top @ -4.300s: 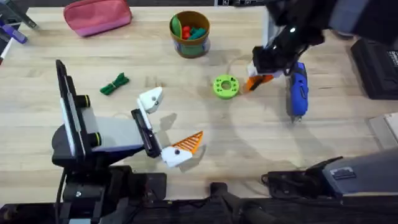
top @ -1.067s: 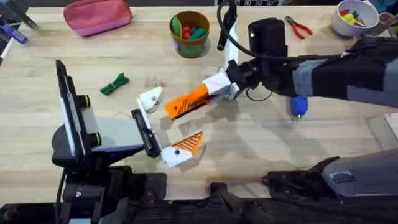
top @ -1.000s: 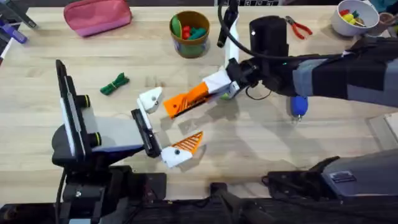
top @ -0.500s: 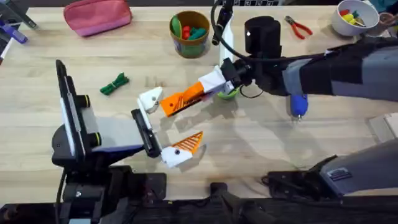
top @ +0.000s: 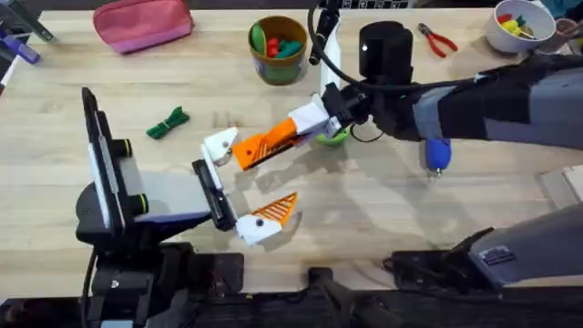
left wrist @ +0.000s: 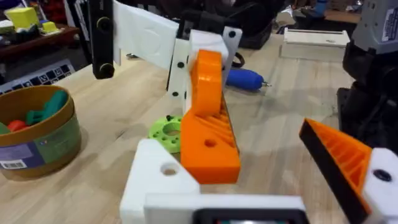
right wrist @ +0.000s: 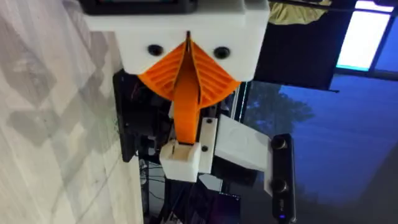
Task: Pick up the gripper from the table and insert it into the empty holder that is missing its gripper. Then pick up a screw, insert it into the mounting hole, and use the screwdriver to tighten it. Finally, clean up the table by picking up the vegetable and placing it into the bucket.
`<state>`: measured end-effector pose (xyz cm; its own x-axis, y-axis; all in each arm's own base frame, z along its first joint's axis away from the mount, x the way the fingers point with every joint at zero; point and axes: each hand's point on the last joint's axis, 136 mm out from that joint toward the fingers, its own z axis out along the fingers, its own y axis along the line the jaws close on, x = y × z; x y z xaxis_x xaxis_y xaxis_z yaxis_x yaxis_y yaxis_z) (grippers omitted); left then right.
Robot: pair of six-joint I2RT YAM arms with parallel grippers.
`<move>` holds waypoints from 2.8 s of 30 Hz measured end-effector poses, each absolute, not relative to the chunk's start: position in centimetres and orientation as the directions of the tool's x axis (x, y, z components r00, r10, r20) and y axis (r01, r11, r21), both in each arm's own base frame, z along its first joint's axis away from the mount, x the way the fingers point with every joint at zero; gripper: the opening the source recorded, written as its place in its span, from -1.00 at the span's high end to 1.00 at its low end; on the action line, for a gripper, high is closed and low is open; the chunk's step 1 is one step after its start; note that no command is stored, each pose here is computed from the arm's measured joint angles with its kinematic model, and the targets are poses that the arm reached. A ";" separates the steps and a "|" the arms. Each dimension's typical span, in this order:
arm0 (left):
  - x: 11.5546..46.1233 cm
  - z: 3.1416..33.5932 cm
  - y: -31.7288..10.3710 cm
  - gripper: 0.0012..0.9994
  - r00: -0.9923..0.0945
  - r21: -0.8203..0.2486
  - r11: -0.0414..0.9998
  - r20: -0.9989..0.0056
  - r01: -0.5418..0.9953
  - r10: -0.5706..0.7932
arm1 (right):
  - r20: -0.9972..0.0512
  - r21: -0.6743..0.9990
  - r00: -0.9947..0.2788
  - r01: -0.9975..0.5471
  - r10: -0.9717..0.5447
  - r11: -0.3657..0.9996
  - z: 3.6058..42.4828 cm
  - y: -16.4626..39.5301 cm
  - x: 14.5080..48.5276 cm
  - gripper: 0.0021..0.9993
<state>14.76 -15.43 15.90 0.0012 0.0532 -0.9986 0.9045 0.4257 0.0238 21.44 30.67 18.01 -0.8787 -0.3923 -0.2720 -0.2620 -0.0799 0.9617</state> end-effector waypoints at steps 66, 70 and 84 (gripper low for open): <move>15.1 15.9 -15.2 -0.97 0.014 0.040 0.447 -0.998 0.894 0.062 | -0.340 0.939 -0.884 -0.335 -0.321 -0.073 17.9 33.6 22.6 0.99; 15.0 15.9 -15.3 -0.97 0.006 0.031 0.437 -0.998 0.899 0.057 | -0.352 0.935 -0.872 -0.341 -0.340 -0.092 17.6 33.6 22.4 0.99; 14.8 15.9 -15.4 -0.97 0.011 0.035 0.426 -0.998 0.904 0.058 | -0.310 0.950 -0.881 -0.297 -0.358 -0.091 18.1 33.4 22.5 0.99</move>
<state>14.78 -15.40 15.91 0.0110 0.0581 -0.9982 0.9038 0.4265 0.0348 22.53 33.39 18.14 -0.8810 -0.3576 -0.3097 -0.2971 -0.0914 0.9505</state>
